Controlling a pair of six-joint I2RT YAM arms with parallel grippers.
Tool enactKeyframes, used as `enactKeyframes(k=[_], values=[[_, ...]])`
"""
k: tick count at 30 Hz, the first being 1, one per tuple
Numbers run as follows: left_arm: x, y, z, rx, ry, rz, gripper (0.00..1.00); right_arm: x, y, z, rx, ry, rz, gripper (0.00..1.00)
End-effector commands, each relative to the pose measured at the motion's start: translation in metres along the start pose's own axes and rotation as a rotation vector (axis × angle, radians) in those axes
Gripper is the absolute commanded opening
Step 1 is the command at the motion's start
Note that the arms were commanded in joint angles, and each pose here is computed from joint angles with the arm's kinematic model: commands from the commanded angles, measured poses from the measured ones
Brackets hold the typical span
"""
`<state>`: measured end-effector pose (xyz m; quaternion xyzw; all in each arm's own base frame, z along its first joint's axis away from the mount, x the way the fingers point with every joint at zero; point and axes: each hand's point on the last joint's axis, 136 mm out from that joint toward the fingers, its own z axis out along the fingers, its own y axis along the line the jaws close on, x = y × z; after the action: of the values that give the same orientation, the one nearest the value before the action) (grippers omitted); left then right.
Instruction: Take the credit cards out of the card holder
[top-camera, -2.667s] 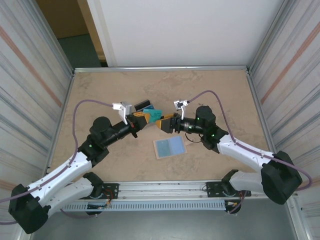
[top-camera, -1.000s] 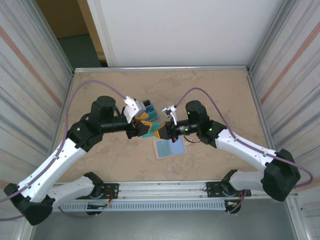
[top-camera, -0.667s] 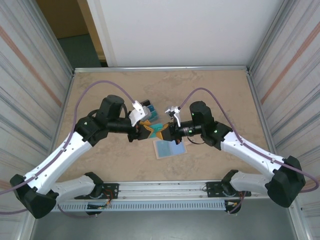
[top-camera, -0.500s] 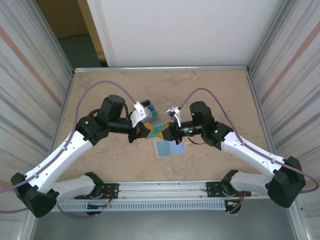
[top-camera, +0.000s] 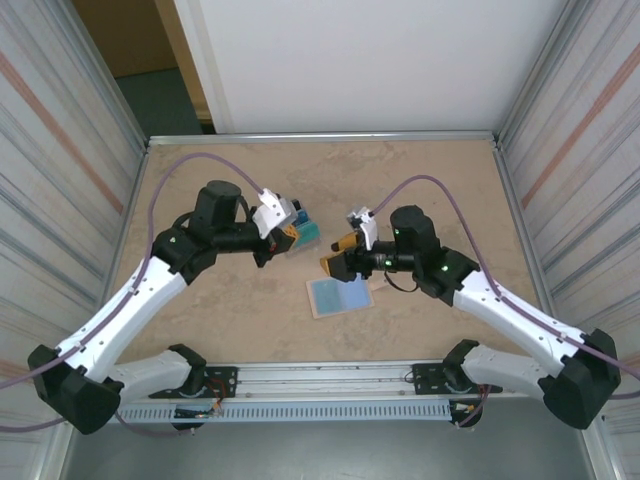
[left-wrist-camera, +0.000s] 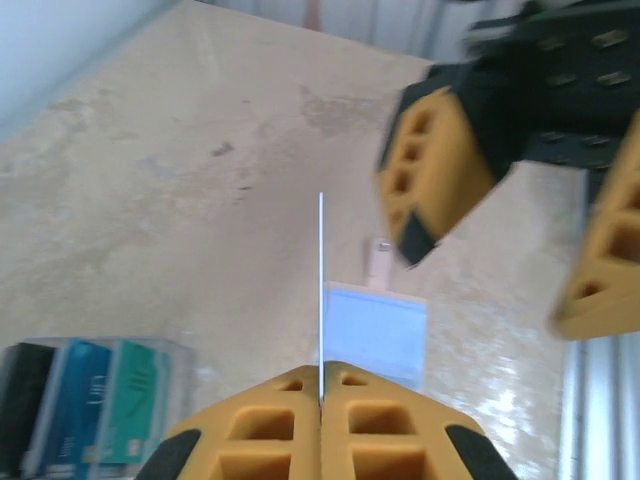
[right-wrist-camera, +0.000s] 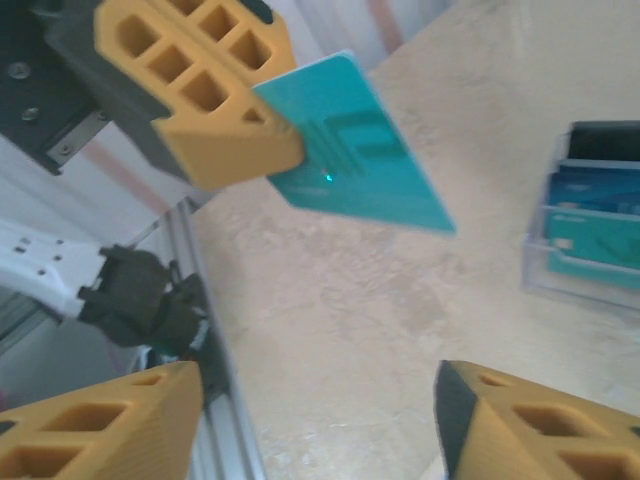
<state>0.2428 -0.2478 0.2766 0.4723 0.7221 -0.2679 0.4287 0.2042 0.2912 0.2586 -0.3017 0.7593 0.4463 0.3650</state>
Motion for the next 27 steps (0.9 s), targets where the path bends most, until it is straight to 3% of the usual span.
enactKeyframes(k=[1,2,4,5,16,27], values=[[0.004,0.031,0.012,-0.098,-0.011,0.065,0.0,-0.008,-0.025,-0.018,0.166,-0.074,0.017,0.7],[0.006,0.039,0.015,-0.121,-0.009,0.068,0.0,-0.01,-0.03,-0.024,0.202,-0.099,0.029,0.74],[0.014,0.054,0.026,-0.157,0.014,0.072,0.0,-0.015,-0.043,-0.038,0.272,-0.154,0.064,0.95],[0.017,0.06,0.03,-0.163,0.025,0.075,0.0,-0.016,-0.049,-0.044,0.299,-0.175,0.079,0.99],[0.067,0.103,0.084,-0.128,0.159,-0.022,0.0,-0.011,-0.082,-0.07,0.462,-0.222,0.204,0.99],[0.099,0.123,0.114,-0.135,0.197,-0.019,0.0,-0.006,-0.087,-0.069,0.481,-0.23,0.229,0.99]])
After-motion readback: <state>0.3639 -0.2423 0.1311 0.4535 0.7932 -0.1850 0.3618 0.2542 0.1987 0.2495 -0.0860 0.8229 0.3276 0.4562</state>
